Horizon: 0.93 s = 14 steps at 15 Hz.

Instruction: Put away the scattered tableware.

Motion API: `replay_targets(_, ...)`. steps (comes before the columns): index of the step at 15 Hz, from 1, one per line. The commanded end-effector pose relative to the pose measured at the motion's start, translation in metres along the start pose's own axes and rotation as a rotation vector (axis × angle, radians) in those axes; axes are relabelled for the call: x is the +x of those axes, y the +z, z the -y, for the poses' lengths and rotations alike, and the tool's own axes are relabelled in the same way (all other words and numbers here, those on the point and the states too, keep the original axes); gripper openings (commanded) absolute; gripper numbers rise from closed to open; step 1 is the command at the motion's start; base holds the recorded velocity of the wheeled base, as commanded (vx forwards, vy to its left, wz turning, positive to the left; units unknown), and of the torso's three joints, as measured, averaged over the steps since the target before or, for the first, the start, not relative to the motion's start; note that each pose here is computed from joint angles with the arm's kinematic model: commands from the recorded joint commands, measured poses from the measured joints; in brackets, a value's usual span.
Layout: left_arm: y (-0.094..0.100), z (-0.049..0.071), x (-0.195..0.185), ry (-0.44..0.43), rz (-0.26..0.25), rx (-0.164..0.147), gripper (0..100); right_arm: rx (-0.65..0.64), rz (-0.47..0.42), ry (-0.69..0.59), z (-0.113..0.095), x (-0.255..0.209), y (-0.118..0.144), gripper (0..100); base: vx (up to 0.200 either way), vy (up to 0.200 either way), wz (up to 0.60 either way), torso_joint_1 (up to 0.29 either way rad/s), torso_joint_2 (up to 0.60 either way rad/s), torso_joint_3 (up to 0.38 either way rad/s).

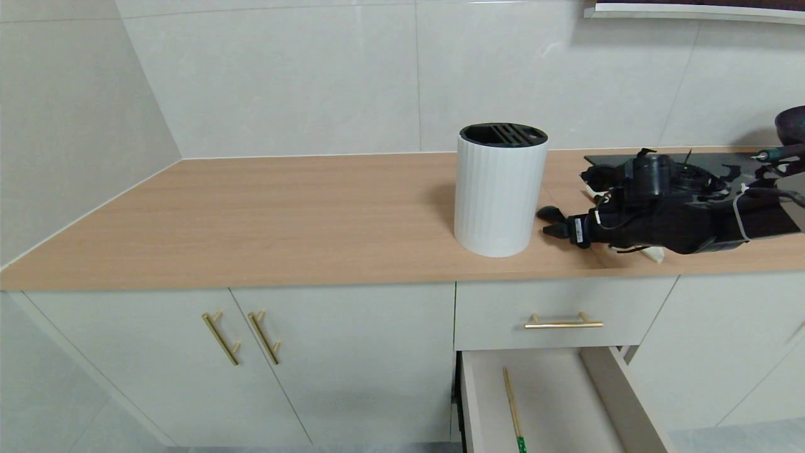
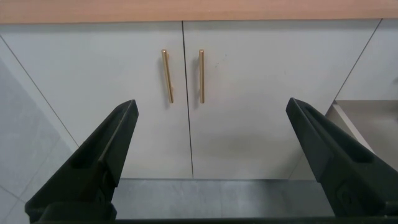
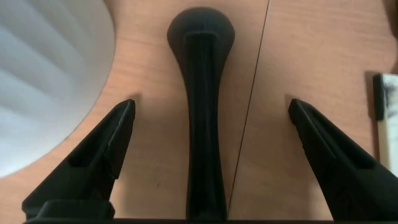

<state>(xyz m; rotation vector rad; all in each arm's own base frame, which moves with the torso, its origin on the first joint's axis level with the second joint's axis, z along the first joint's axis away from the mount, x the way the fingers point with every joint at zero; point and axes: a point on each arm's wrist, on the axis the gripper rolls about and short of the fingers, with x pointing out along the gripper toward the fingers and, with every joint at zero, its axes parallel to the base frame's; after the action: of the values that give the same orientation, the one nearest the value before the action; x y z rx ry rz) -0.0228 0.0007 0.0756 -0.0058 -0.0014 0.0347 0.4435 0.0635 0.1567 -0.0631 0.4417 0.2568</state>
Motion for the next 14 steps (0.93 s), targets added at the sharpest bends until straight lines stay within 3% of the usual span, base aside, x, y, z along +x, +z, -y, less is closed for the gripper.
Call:
replay_targets(1, 0.0, 0.0, 0.0, 0.001, 0.0, 0.0, 100, 0.002, -0.012, 0.001, 0.0002, 0.0033, -0.0032, 100, 0.0, 0.0, 0.0, 0.0, 0.0, 0.0)
replay_targets(10, 0.0, 0.0, 0.0, 0.001, 0.0, 0.0, 100, -0.006, -0.003, -0.041, -0.0003, 0.0113, -0.0089, 100, 0.0, 0.0, 0.0, 0.0, 0.0, 0.0)
replay_targets(11, 0.0, 0.0, 0.0, 0.001, 0.0, 0.0, 100, -0.007, -0.003, -0.04, -0.001, 0.0114, -0.0089, 0, 0.0, 0.0, 0.0, 0.0, 0.0, 0.0)
replay_targets(14, 0.0, 0.0, 0.0, 0.001, 0.0, 0.0, 100, -0.008, -0.004, -0.04, -0.001, 0.0114, -0.0093, 0, 0.0, 0.0, 0.0, 0.0, 0.0, 0.0)
